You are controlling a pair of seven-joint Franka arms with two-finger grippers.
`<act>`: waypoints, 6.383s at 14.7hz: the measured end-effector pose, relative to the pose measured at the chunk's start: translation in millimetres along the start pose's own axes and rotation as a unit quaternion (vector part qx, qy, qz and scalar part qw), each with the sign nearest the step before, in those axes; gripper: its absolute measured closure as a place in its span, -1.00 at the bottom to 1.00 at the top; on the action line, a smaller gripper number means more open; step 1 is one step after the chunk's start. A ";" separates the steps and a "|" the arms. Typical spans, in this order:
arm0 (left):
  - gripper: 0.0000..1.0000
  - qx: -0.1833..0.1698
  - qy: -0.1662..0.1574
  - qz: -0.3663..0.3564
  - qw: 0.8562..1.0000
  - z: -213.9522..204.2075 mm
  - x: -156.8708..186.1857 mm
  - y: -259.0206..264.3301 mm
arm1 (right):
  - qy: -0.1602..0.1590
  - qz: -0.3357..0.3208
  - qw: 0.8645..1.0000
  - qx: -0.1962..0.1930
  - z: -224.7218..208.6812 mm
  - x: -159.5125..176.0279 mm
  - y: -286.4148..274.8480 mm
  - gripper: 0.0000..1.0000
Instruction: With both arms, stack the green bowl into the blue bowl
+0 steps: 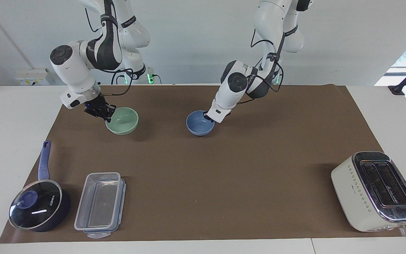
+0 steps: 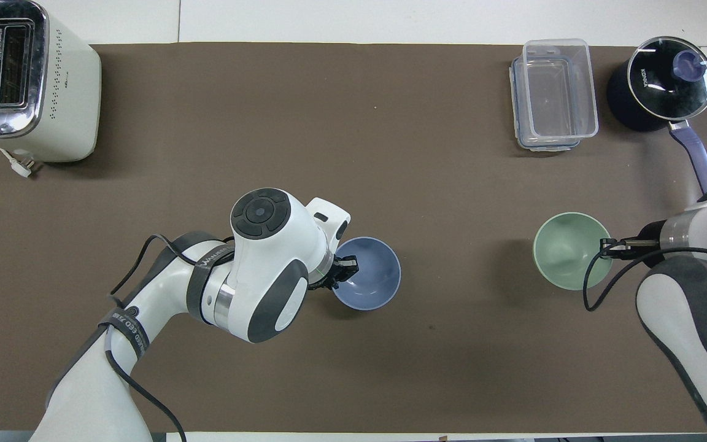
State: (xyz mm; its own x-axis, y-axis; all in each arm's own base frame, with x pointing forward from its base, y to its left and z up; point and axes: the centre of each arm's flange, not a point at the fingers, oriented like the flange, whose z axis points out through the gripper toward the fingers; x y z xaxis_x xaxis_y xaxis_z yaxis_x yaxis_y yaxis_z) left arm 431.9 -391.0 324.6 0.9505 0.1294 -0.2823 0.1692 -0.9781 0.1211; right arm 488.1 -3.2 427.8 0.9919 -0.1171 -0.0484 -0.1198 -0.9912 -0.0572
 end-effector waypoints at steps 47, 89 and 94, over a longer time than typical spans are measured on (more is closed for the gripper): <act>-1.00 0.074 0.064 0.082 0.992 -353.2 113.9 -269.2 | 0.011 -0.111 0.993 0.031 80.4 -63.3 -283.0 0.92; -1.00 0.074 0.081 0.081 0.991 -359.1 40.1 -284.7 | 0.053 0.035 0.998 -0.012 -154.0 44.1 -31.3 -1.00; -1.00 0.074 0.081 0.081 0.991 -359.1 40.2 -285.1 | 0.032 0.033 0.998 -0.041 -182.0 55.1 -29.6 -1.00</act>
State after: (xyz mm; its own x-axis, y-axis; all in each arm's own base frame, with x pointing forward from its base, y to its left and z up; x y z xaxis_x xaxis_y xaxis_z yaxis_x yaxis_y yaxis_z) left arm 515.5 -48.4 620.5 0.9935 -0.0182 -0.1121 -0.0174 -0.9998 0.0083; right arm 553.8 8.3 608.3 0.9828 -0.1840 0.0153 -0.1843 -0.9825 0.0253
